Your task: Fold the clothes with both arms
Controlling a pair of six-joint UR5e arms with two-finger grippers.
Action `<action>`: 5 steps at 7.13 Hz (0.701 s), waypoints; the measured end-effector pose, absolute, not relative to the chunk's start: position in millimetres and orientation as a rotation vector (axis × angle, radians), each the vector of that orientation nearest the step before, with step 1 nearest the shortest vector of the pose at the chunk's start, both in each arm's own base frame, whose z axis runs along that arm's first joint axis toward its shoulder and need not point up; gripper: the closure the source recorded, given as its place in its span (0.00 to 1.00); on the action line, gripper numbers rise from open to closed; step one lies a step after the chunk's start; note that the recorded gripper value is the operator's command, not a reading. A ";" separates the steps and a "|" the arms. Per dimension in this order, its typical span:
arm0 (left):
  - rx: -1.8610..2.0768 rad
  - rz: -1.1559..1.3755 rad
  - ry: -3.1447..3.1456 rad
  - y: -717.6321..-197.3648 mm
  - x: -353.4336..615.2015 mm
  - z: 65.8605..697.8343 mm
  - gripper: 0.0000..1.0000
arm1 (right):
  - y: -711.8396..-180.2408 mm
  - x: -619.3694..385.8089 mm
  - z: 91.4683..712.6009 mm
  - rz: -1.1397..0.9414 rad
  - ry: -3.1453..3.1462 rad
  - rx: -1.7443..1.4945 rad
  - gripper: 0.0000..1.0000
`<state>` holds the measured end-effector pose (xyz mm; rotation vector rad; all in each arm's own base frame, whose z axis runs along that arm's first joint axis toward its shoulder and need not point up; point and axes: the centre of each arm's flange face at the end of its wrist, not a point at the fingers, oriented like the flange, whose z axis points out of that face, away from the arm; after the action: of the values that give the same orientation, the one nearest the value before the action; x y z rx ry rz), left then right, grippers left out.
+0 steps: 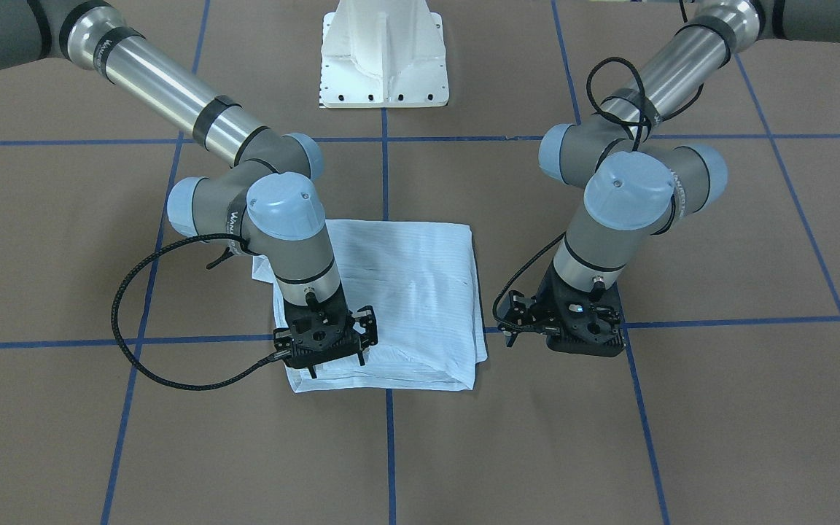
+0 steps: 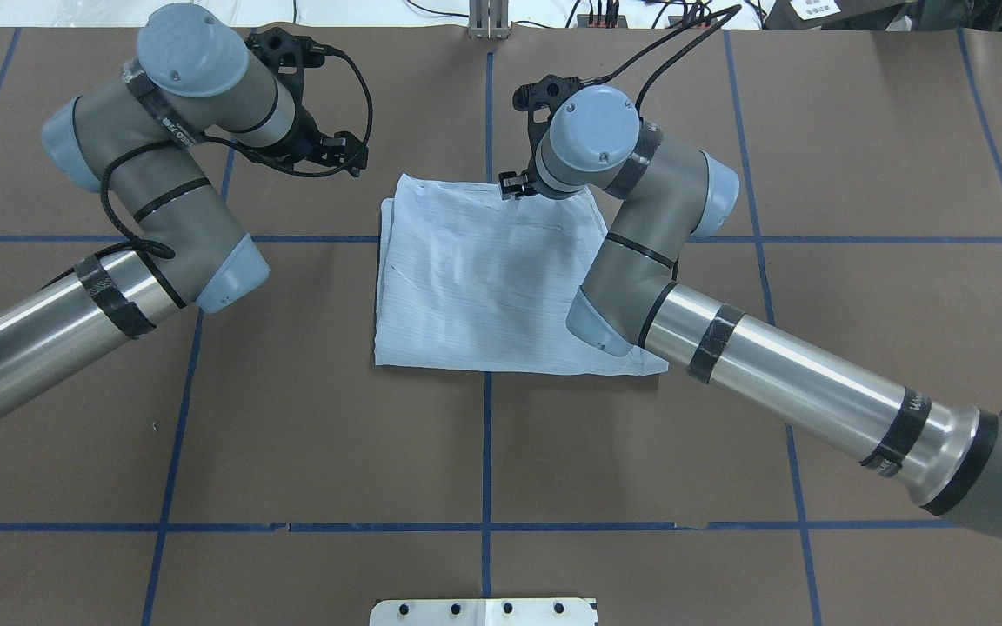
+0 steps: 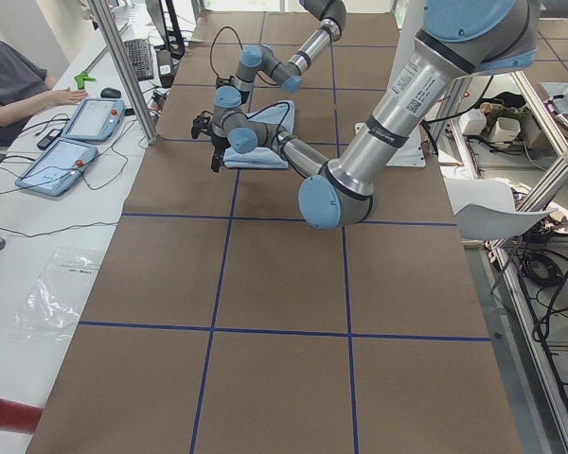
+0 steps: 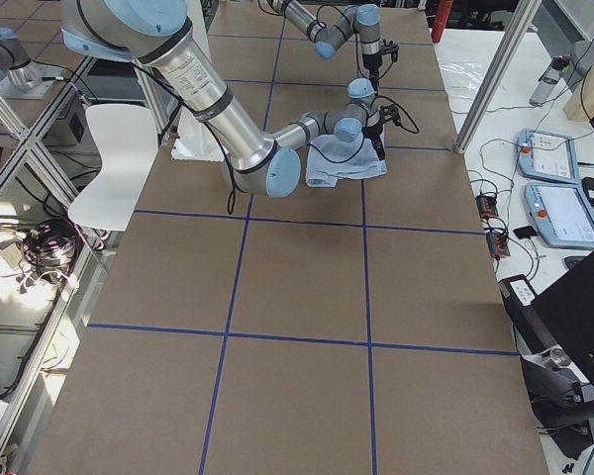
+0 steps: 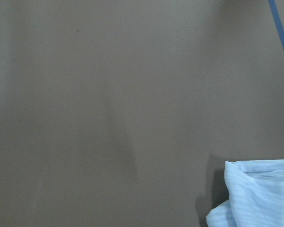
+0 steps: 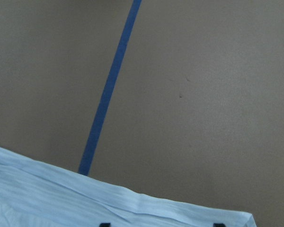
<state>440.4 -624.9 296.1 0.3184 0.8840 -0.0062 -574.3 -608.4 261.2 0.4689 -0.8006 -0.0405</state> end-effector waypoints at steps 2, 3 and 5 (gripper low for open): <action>0.318 -0.006 0.884 -624.8 440.8 296.4 0.00 | -607.4 -583.6 261.4 -0.039 -0.784 0.475 1.00; 0.319 -0.006 0.885 -624.7 440.8 296.2 0.00 | -606.1 -584.9 263.2 -0.039 -0.781 0.473 1.00; 0.316 -0.009 0.886 -624.1 441.8 296.0 0.00 | -605.7 -583.2 266.5 -0.030 -0.779 0.469 1.00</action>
<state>441.8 -624.1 296.0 0.3157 0.8860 -0.0092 -583.2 -605.7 266.5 0.4692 -0.7786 -0.0303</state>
